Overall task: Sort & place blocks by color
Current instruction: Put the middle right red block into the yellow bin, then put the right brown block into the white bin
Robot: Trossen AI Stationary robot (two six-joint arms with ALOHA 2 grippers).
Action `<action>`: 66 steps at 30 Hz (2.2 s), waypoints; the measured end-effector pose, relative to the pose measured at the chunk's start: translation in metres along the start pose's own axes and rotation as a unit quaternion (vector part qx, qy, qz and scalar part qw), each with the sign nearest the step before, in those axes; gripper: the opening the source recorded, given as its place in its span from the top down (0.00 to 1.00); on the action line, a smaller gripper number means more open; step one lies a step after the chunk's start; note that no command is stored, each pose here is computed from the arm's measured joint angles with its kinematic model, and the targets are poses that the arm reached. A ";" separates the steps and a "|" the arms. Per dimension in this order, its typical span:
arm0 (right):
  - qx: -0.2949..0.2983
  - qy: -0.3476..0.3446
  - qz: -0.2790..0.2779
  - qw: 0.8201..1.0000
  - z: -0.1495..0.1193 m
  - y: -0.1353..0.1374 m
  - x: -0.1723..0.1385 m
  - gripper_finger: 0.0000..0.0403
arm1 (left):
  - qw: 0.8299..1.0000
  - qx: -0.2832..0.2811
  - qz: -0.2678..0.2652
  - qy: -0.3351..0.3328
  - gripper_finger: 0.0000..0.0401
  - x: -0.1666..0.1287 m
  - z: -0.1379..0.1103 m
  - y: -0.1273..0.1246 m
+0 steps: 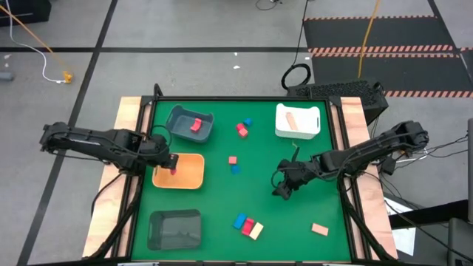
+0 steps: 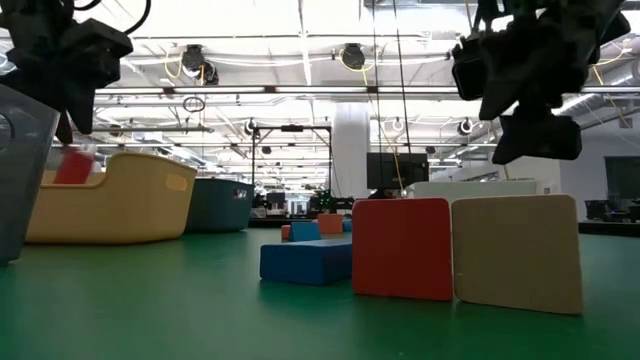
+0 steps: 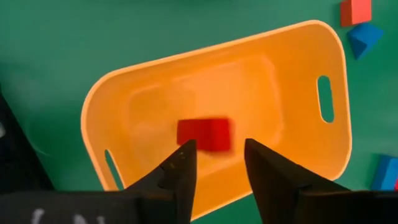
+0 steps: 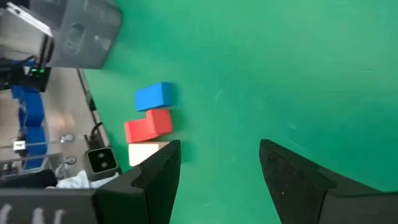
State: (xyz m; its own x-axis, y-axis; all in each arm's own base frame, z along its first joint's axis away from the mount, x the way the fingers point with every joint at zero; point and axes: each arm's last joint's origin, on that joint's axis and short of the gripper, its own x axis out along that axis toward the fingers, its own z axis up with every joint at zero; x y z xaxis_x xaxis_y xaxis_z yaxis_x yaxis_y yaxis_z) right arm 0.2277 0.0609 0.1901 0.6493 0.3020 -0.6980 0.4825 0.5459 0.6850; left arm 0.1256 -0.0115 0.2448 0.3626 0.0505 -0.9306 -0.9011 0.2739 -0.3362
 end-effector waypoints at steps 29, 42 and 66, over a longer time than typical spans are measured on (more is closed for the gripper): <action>0.140 0.297 0.107 0.939 -0.056 0.035 -0.017 0.48 | 0.898 0.169 -0.385 -0.128 0.55 -0.031 0.023 -0.068; 0.190 0.359 0.031 0.913 -0.098 0.036 -0.022 0.48 | 0.919 0.228 -0.307 -0.097 0.55 -0.019 0.018 -0.056; 0.122 0.329 -0.146 0.925 -0.111 -0.001 -0.023 0.58 | 0.935 0.191 -0.265 -0.140 0.55 -0.017 0.019 -0.053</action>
State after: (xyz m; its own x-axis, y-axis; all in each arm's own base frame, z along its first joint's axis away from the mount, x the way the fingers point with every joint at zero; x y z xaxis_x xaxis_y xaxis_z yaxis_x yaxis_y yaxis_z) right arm 0.1470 0.1406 0.1821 0.0108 0.6239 -0.7815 0.7515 0.5105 0.4179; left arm 0.1715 -0.0087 0.2811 0.8298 0.0452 -0.5563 -0.4463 0.6522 -0.6127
